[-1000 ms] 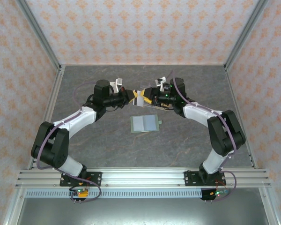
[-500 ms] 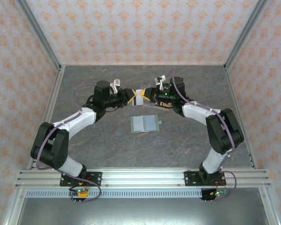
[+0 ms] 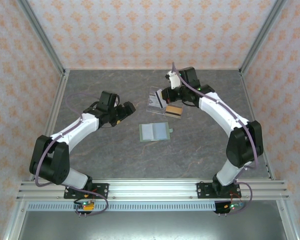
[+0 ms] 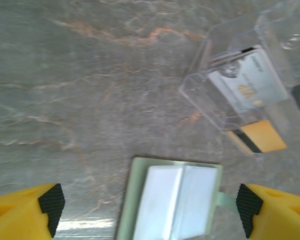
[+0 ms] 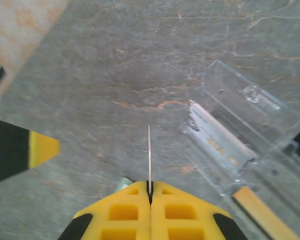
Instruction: Take the credit cards out of the card holder
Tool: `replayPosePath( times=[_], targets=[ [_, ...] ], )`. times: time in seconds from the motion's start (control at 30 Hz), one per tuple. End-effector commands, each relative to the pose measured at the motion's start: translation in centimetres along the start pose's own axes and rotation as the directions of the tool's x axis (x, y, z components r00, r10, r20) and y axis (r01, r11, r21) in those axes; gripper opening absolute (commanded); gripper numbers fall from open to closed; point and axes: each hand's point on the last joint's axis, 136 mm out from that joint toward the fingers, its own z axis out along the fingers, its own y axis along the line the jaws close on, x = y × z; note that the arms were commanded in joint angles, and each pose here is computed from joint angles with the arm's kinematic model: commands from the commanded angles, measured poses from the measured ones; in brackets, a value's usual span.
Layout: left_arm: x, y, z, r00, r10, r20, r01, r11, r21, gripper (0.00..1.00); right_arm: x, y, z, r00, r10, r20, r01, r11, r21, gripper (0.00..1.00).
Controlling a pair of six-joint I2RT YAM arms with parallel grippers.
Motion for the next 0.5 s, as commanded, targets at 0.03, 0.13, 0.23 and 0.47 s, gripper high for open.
replayPosePath(
  times=[0.03, 0.13, 0.23, 0.47],
  targets=[
    [-0.7, 1.5, -1.6, 0.996, 0.081, 0.037, -0.077, 0.992, -0.098, 0.95, 1.1, -1.7, 0.5, 0.949, -0.289, -0.128, 0.298, 0.953, 0.052, 0.00],
    [-0.7, 1.7, -1.8, 0.995, 0.095, 0.038, -0.090, 0.990, -0.110, 1.00, 1.0, -1.7, 1.2, 0.905, -0.387, -0.176, 0.393, 0.919, 0.003, 0.00],
    [-0.6, 1.8, -1.8, 0.995, 0.096, 0.031, -0.092, 0.989, -0.115, 1.00, 0.7, -2.4, 2.2, 0.868, -0.445, -0.221, 0.452, 0.892, -0.017, 0.00],
    [-0.2, 1.9, -1.6, 0.996, 0.093, 0.008, -0.091, 0.989, -0.113, 1.00, 0.5, -3.4, 4.5, 0.806, -0.512, -0.299, 0.516, 0.854, -0.072, 0.00]
  ],
)
